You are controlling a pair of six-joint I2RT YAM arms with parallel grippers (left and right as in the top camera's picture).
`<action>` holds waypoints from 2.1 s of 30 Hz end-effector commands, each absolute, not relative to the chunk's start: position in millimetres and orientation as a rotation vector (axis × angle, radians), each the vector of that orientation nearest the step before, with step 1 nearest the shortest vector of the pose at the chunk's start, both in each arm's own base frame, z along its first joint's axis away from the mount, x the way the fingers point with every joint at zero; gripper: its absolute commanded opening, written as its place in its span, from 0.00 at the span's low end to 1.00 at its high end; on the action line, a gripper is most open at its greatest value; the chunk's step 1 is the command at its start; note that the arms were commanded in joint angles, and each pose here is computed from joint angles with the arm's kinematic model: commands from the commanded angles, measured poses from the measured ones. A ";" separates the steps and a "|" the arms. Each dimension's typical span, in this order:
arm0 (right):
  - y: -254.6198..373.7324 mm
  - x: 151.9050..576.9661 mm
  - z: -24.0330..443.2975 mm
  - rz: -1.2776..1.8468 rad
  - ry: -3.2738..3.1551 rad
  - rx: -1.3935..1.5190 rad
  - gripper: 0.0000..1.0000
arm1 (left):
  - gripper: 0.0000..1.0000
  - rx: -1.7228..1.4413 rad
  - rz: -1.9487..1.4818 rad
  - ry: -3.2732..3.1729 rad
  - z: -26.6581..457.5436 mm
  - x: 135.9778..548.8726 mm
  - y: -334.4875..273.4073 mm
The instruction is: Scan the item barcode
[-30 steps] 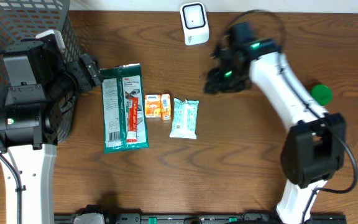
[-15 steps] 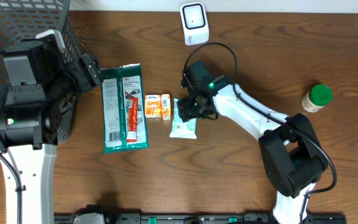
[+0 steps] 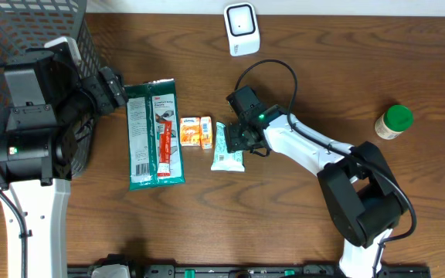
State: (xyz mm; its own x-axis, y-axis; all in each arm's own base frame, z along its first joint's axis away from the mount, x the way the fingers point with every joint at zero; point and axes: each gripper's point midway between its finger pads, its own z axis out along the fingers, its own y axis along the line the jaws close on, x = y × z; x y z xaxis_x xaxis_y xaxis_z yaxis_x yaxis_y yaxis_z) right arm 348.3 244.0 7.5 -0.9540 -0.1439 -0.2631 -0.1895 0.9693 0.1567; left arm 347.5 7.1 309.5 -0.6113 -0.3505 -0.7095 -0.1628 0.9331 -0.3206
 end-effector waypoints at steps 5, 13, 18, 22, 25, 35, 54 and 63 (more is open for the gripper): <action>185.4 355.6 7.6 0.006 2.878 -0.090 0.67 | 0.87 -0.349 -0.281 2.230 312.1 347.6 7.8; 146.1 361.8 36.9 -0.026 2.868 -0.058 0.69 | 0.86 -0.349 -0.281 2.230 312.1 347.6 7.8; 148.8 363.5 58.3 0.091 2.842 -0.045 0.72 | 0.87 -0.349 -0.281 2.230 312.1 347.6 7.8; 161.7 361.1 74.0 0.230 2.827 -0.015 0.74 | 0.87 -0.349 -0.281 2.230 312.1 347.6 7.8; 167.0 357.7 74.0 0.285 2.843 0.040 0.80 | 0.87 -0.349 -0.281 2.230 312.1 347.6 7.8; 170.4 356.2 38.4 0.255 2.916 0.141 0.88 | 0.87 -0.349 -0.281 2.230 312.1 347.6 7.8; 218.2 356.0 -8.2 0.597 2.994 0.119 0.42 | 0.87 -0.349 -0.281 2.230 312.1 347.6 7.8; 213.5 356.0 -6.6 0.643 3.003 0.115 0.36 | 0.87 -0.349 -0.281 2.230 312.1 347.6 7.8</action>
State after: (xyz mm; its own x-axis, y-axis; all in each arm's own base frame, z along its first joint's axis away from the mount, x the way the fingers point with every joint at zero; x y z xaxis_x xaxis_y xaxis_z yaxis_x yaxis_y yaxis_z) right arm 365.6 215.3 6.8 -0.9895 0.1030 -0.1015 0.0527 0.9104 0.4104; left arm 347.6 7.1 309.6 -0.6111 -0.3504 -0.7098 -0.1626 0.9331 -0.3207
